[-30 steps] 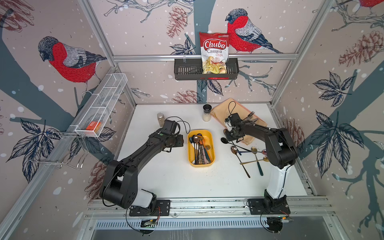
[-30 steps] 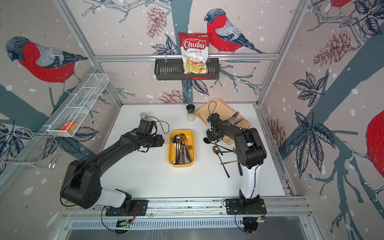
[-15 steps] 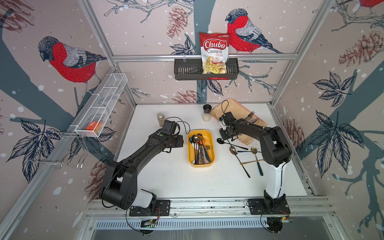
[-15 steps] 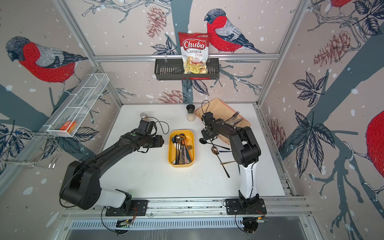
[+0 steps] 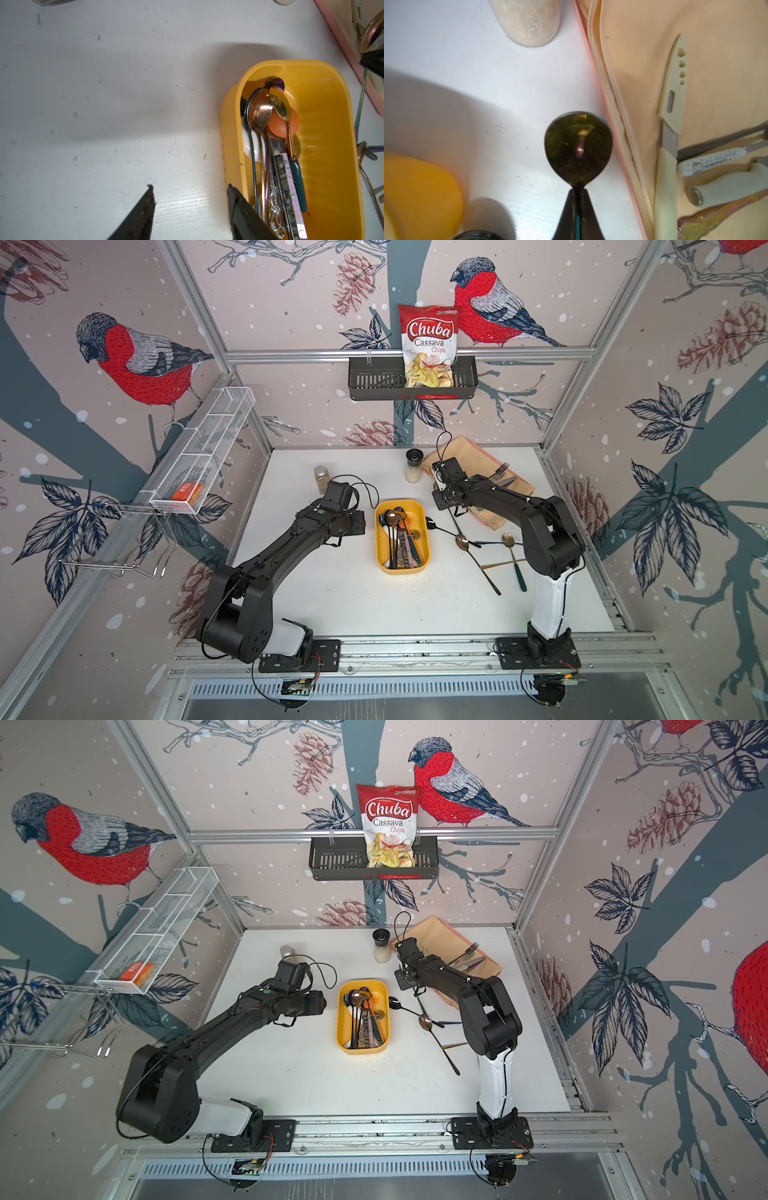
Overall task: Put the spoon into the storage box
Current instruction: Pick up the spoon from the center of the board, then place the spoon in the storage box.
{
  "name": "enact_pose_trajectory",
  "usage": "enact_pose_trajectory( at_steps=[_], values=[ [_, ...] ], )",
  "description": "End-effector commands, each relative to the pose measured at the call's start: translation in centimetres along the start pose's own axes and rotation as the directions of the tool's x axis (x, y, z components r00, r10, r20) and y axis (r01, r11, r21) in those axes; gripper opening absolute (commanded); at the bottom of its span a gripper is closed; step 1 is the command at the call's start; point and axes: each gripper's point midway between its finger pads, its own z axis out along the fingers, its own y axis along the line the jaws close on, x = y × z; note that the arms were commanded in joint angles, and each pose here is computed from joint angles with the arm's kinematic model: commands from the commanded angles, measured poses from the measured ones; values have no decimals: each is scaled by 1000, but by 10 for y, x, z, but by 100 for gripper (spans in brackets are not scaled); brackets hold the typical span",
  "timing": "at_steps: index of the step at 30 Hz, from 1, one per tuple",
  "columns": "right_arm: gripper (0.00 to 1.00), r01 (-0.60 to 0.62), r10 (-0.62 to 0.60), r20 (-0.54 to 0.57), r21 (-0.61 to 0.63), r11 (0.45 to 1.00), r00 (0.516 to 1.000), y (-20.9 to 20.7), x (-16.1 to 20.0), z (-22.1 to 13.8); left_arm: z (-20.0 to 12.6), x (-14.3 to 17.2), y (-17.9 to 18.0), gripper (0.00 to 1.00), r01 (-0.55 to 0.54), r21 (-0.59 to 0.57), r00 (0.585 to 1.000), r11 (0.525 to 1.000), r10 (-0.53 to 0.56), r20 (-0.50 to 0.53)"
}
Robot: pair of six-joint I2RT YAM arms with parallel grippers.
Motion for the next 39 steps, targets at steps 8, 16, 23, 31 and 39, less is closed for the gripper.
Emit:
enact_pose_trajectory(
  at_steps=[8,16,23,31,39],
  values=[
    [7,-31,15,190,84,996,982,-10,-46,-42,-3,-2,0,58,-8,-3,1000,1000,8,14],
    [7,-52,41,225,44,998,974,-3,-72,-82,-3,-2,2,58,-5,-7,1000,1000,5,17],
    [8,-82,91,170,-56,995,981,35,-68,-106,-3,-1,2,58,-3,-4,1000,1000,3,19],
    [8,-102,114,68,-156,982,991,85,-38,-118,-3,-2,1,58,-3,4,1000,1000,3,22],
    [8,-127,134,10,-245,961,991,120,-17,-112,-3,-2,0,58,-4,13,1000,1000,4,21]
  ],
)
